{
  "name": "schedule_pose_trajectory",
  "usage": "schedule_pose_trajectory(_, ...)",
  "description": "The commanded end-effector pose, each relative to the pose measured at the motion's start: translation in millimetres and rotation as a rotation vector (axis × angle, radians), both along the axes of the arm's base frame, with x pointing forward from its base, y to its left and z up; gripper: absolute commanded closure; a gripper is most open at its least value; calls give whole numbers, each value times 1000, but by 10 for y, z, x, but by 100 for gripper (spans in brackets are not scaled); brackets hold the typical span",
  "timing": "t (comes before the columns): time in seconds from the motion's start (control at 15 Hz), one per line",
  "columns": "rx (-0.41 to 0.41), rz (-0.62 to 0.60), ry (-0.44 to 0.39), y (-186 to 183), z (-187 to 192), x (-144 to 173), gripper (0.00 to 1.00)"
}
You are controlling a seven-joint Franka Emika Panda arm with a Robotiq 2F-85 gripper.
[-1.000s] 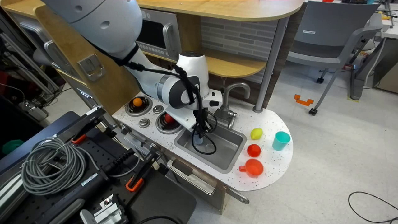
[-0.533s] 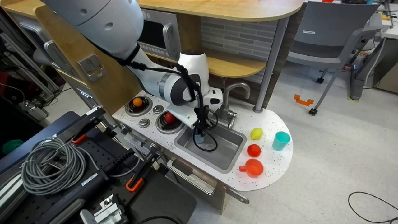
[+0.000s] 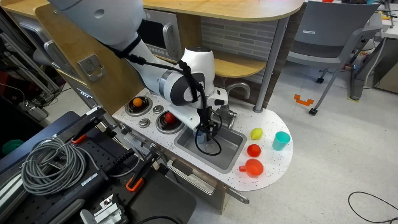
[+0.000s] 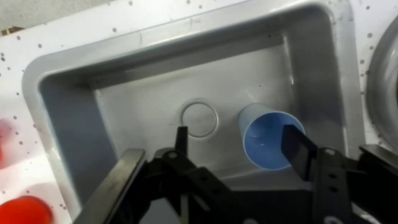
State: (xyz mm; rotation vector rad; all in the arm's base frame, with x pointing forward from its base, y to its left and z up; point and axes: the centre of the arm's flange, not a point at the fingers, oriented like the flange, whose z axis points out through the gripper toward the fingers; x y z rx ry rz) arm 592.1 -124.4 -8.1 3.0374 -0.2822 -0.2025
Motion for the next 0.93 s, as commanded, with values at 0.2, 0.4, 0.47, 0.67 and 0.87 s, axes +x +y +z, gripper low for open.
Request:
schedule_pose_trajectory(0.2,134,-46,46,-360,961,-639,0)
schedule_pose_trajectory(0.4,115,-77,1,-483,1378,-868,0)
schedule_pose_trajectory(0.47,100,-79,-14,-502,1514,-931,0)
schedule_pose_trajectory(0.67,70,-65,-3,-596,1396,-770,0)
schedule_pose_trajectory(0.87,44,-46,-9,-592,1643,-920,0)
